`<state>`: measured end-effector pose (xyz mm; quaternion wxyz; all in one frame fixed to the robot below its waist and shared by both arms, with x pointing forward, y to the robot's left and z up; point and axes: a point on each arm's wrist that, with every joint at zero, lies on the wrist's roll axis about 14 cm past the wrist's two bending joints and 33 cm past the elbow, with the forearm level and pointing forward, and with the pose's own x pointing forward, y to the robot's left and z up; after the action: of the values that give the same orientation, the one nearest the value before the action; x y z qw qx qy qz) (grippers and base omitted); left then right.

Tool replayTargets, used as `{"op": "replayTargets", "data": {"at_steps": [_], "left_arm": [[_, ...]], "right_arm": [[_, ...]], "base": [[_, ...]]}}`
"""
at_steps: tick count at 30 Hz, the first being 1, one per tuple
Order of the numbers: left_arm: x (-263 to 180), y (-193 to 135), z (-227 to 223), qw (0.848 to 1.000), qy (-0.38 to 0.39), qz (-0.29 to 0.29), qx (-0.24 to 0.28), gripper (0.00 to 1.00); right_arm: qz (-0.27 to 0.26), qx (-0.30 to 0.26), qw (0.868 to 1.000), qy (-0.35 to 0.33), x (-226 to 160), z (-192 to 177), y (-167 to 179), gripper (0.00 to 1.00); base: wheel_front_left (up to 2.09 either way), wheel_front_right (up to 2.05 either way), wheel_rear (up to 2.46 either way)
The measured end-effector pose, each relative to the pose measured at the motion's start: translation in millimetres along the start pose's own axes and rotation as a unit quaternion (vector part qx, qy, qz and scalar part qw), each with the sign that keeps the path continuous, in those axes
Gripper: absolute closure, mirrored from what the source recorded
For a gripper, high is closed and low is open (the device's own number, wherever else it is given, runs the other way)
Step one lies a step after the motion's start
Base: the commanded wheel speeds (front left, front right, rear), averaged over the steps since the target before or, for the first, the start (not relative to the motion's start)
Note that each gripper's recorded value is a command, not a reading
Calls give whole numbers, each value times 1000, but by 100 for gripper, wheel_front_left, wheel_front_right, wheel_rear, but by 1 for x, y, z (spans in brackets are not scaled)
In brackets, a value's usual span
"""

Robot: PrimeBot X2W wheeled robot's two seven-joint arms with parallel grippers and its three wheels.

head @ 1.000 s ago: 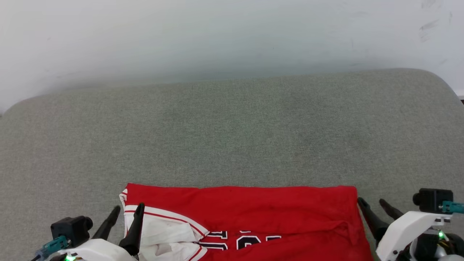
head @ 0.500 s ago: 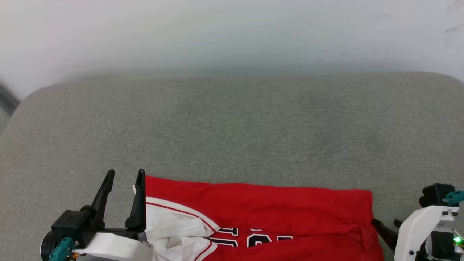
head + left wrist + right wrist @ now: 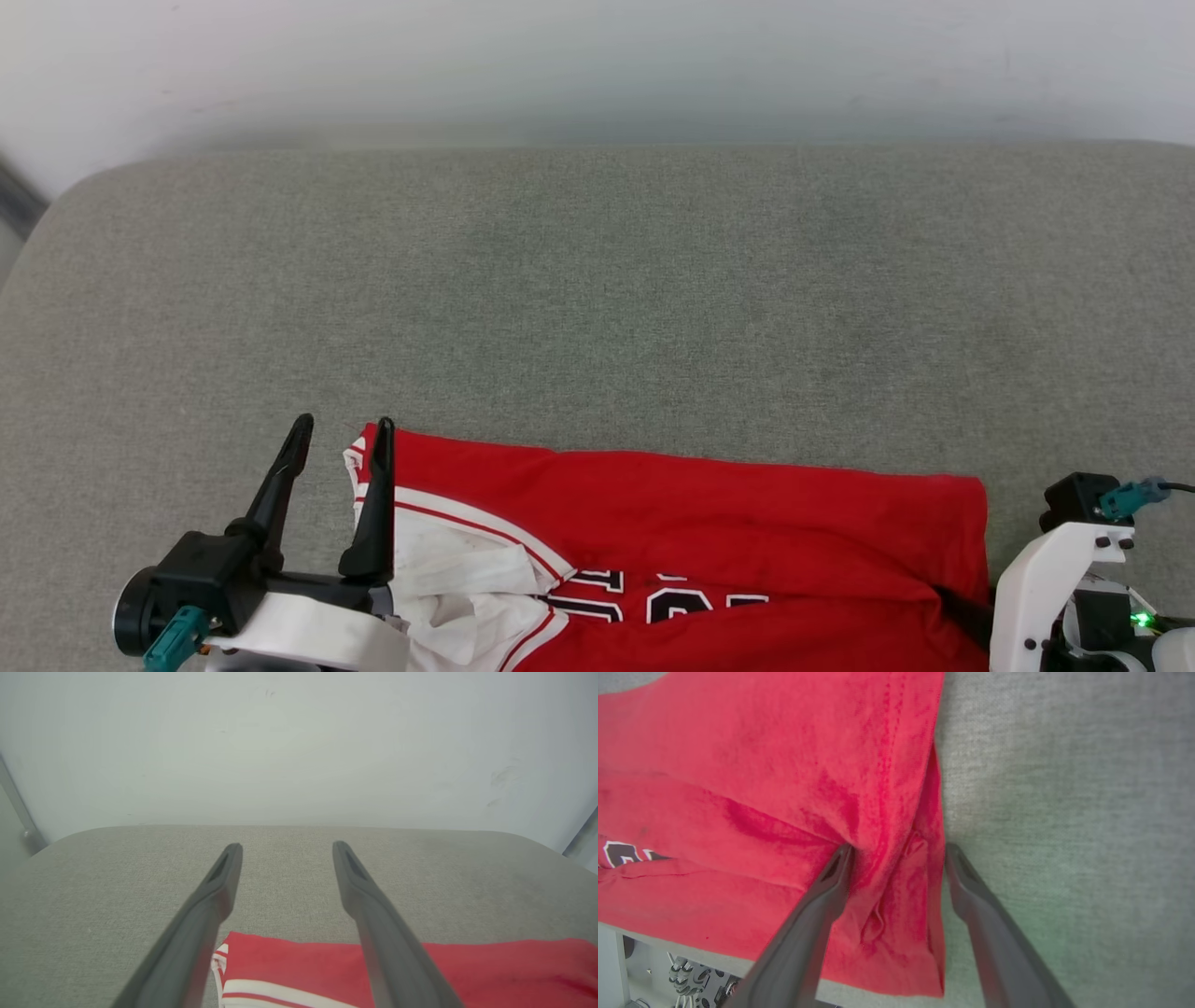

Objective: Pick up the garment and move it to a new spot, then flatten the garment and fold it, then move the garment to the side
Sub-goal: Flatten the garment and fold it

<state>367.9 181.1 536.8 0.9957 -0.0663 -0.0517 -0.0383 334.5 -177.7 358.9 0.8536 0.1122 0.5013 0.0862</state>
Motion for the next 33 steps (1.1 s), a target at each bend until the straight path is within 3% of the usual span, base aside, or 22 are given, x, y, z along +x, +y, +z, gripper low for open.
{"op": "replayTargets", "data": {"at_steps": [1,10,19,28,29,33], "left_arm": [[1,0,0,1000,-1,0,1,0],[-2,-3,8,1000,-7,-3,7,0],[-3,-10,12,1000,-10,-11,14,0],[-1,-19,8,1000,-1,-23,16,0],[0,-22,8,999,0,-29,16,0],[0,-25,8,999,0,-34,15,0]], "right_arm": [[1,0,1000,2,0,0,0,100],[7,-11,1000,-25,-13,13,6,100],[-41,5,996,-78,-46,41,-35,100],[-116,98,981,-123,-93,44,-104,100],[-106,138,976,-128,-99,40,-108,100],[-28,200,972,-123,-93,39,-79,100]], "base": [[0,0,0],[0,0,0],[0,0,0],[0,0,0],[0,0,0],[0,0,0]]}}
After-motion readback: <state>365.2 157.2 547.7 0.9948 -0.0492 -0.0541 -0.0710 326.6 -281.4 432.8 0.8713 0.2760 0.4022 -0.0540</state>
